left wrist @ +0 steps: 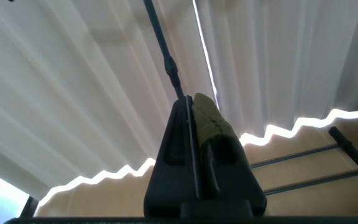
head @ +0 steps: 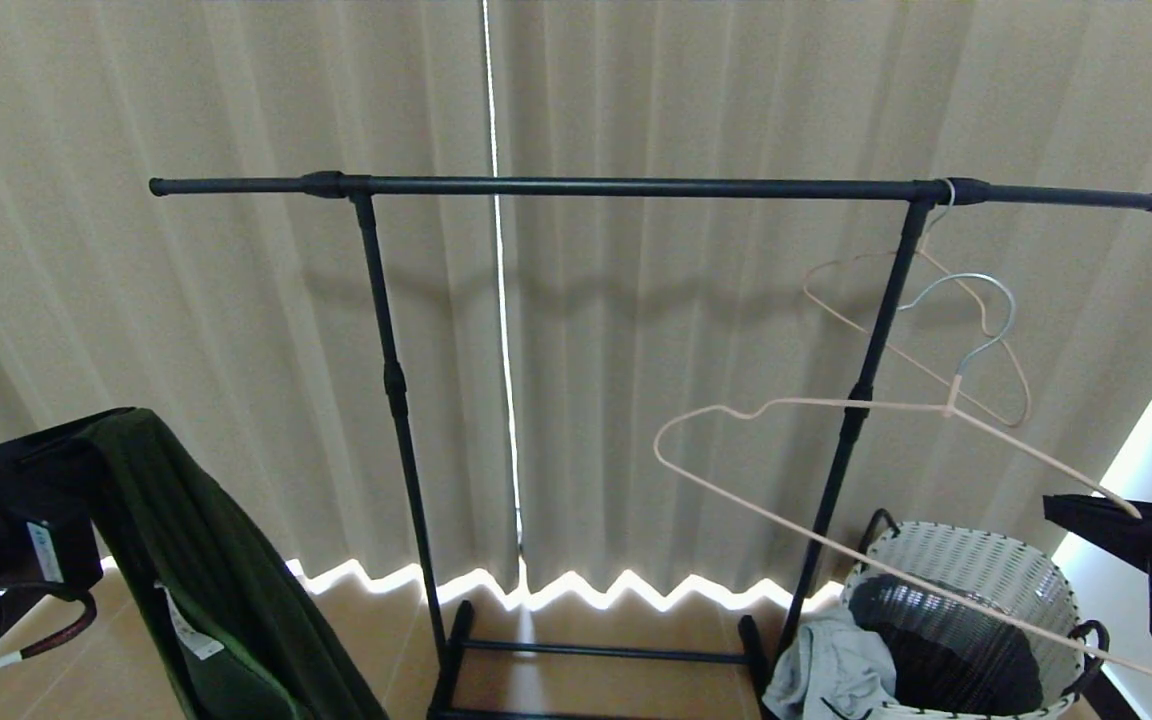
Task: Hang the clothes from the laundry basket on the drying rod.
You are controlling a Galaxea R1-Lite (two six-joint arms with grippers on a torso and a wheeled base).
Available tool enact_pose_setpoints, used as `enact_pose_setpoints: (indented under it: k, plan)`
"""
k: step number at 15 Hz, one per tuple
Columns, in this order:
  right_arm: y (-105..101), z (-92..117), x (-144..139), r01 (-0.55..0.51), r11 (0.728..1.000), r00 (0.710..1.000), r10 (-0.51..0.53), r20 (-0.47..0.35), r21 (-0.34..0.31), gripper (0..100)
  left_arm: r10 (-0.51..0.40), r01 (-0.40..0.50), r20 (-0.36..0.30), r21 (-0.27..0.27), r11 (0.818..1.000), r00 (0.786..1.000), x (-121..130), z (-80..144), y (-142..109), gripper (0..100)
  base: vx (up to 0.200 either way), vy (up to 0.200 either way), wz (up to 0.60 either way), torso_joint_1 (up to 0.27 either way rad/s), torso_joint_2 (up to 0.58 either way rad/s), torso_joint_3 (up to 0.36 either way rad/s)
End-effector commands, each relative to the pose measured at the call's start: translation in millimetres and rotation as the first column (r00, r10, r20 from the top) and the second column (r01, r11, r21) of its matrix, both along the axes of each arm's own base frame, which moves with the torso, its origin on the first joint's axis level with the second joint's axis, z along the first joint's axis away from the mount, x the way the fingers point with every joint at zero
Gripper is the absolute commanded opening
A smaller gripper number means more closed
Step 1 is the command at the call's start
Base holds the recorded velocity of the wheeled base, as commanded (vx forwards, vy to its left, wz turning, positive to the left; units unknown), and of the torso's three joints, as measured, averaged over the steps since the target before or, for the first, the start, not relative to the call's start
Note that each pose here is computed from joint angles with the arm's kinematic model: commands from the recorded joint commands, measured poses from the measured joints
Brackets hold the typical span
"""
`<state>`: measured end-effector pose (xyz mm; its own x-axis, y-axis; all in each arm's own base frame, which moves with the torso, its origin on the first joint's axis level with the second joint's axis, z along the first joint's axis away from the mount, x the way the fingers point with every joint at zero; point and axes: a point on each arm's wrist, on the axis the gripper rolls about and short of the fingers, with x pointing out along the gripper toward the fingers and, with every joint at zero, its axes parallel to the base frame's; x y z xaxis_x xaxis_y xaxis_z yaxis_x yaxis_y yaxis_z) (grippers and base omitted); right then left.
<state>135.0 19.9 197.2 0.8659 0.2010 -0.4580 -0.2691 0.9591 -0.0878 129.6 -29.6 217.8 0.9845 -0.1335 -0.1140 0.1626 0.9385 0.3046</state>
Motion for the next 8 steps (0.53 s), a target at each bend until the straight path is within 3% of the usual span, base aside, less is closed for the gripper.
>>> enact_pose_setpoints:
  k: [1,3,6,8]
  plan:
    - [7,-7,-2,-0.04,0.999,0.999,0.04,-0.032,0.012,0,0.013,-0.013,-0.025,0.007,1.0,1.0,9,-1,-2,0,0.0,0.0,0.0,0.0,0.0,0.0]
    - [14,-10,-4,-0.051,0.997,0.997,0.054,-0.056,0.054,0,0.035,-0.035,-0.043,0.007,0.999,0.998,20,0,-5,0,0.0,0.0,0.0,0.0,0.0,0.0]
    - [27,-12,-3,-0.054,0.992,0.994,0.064,-0.09,0.111,0,0.042,-0.045,-0.05,-0.061,0.997,0.998,37,10,-23,0,0.0,0.0,0.0,0.0,0.0,0.0]
    - [33,-12,0,-0.069,0.989,0.992,0.082,-0.097,0.13,0,0.062,-0.067,-0.062,-0.074,0.995,0.996,46,11,-37,0,0.0,0.0,0.0,0.0,0.0,0.0]
